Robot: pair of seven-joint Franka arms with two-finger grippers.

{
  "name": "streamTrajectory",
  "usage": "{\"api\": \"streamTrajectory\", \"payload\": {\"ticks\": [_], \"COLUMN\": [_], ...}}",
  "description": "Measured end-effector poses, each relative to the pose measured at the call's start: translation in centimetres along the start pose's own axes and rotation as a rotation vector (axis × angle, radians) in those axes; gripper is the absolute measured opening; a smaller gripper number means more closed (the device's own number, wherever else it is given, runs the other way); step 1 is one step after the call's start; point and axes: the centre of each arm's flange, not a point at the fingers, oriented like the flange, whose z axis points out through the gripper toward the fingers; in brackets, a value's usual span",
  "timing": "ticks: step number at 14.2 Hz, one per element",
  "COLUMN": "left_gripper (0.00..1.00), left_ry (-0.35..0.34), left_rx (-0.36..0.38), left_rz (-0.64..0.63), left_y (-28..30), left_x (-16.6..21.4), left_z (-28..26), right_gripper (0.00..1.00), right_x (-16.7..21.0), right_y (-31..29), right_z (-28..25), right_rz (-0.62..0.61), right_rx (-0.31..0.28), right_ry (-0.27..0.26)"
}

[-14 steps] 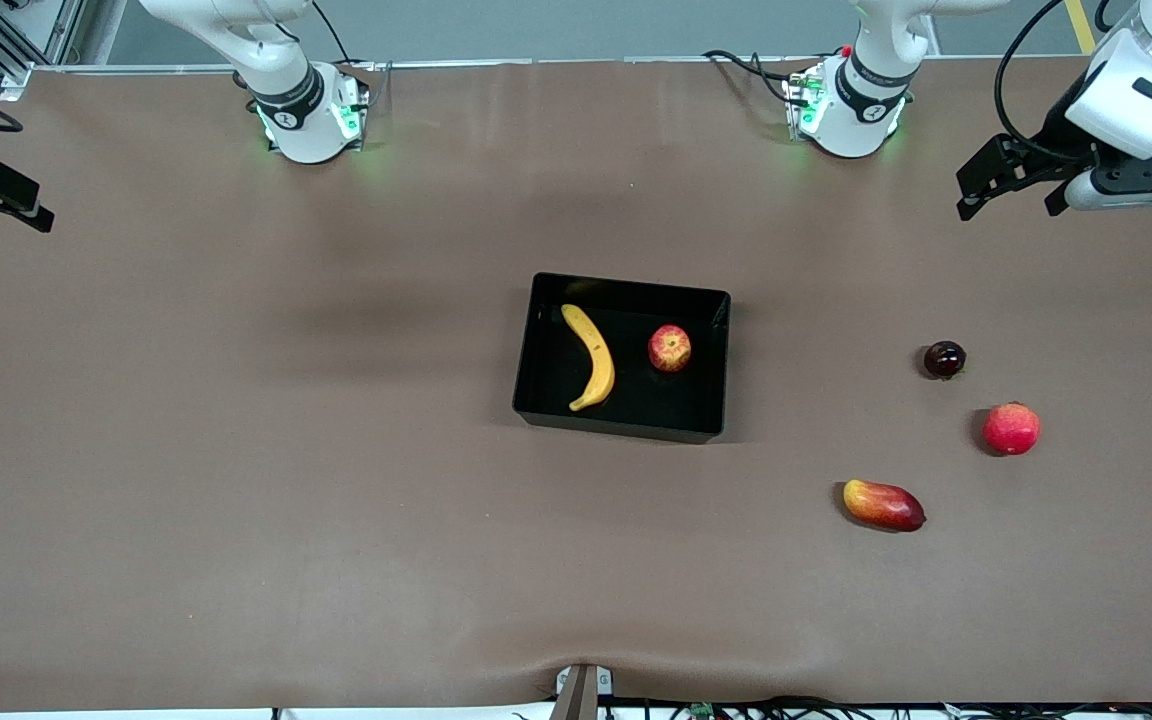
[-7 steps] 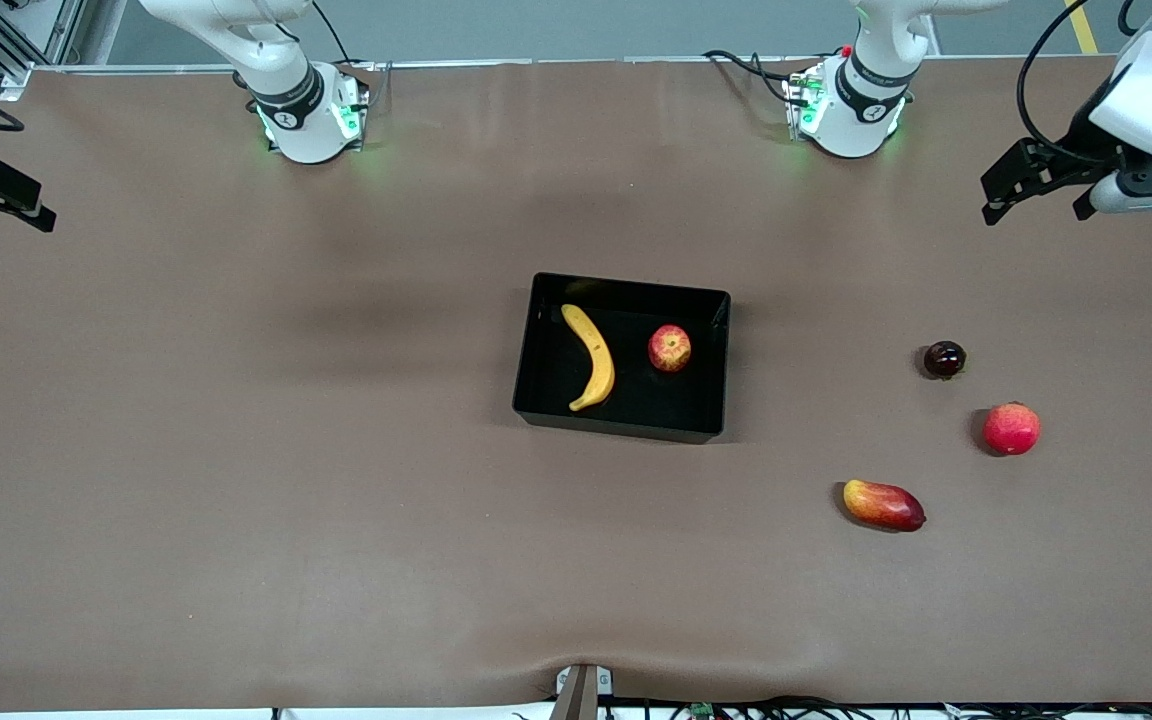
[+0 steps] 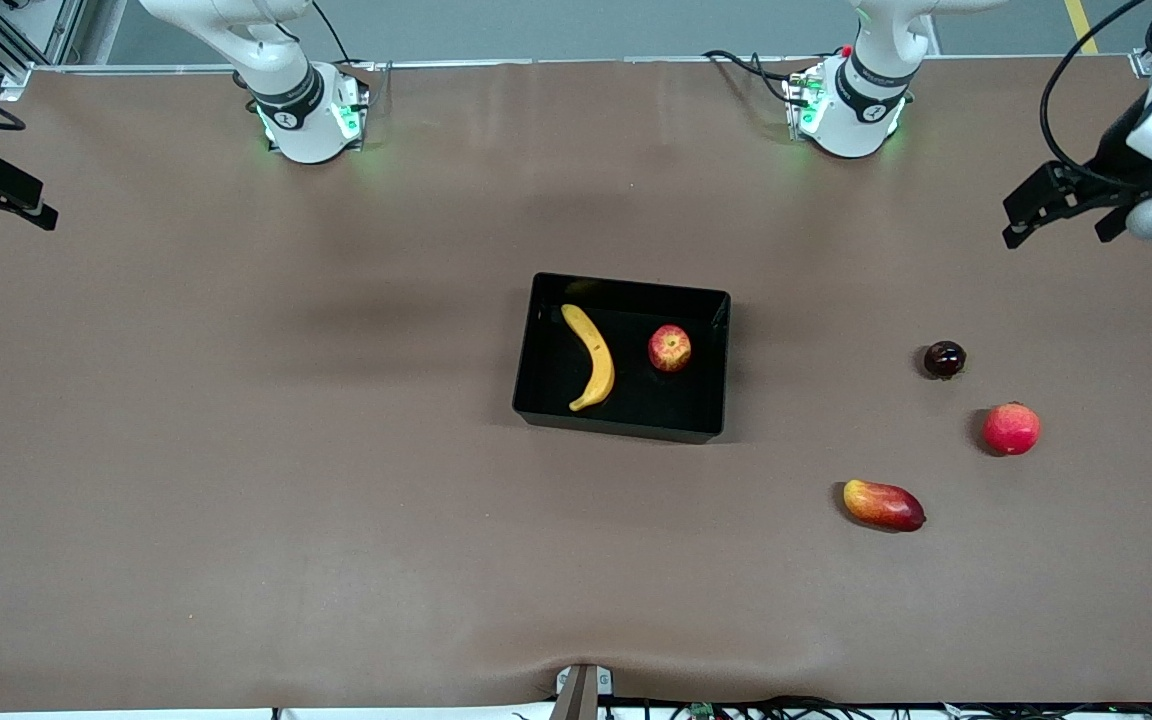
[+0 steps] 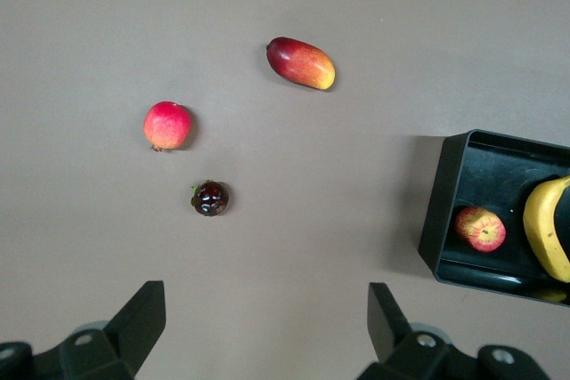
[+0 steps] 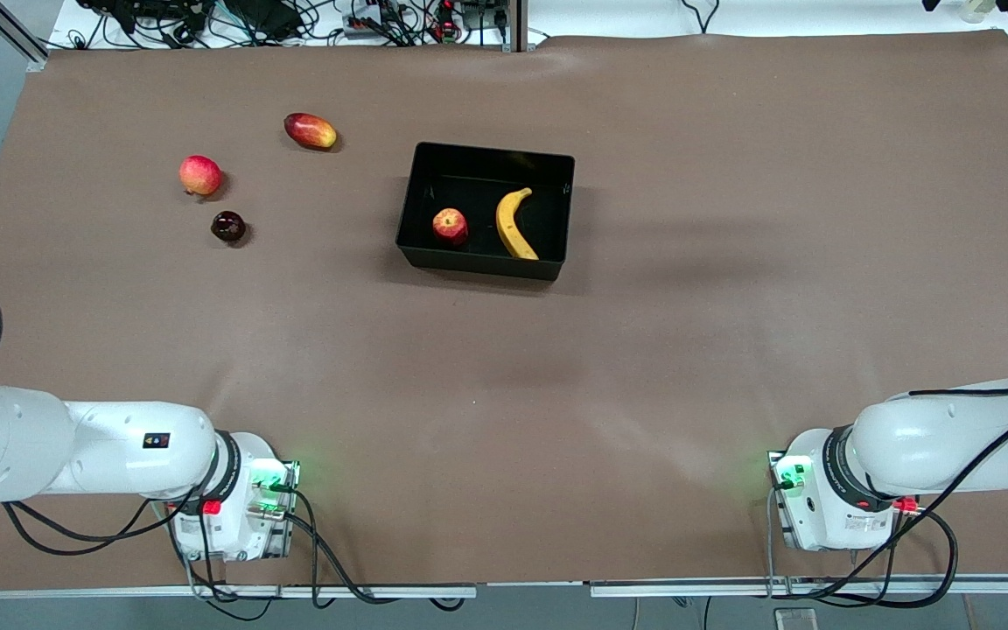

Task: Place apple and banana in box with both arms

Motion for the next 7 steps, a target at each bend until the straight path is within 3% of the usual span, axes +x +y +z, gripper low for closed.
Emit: {"api": "streamTrajectory", "payload": {"ticks": [7], "left_gripper": [1.0], "left_ry": [-0.018], "left_rx": [0.002], "left_rz": [-0.001], "left_y": [-0.04], "left_x": [0.21], "left_z": [0.03], "right_gripper": [1.0], "right_x": [-0.01], "right_y": [-0.01], "right_z": [0.0], "right_rz": [0.0], "right_rx": [0.004], "right_ry": [0.0]}}
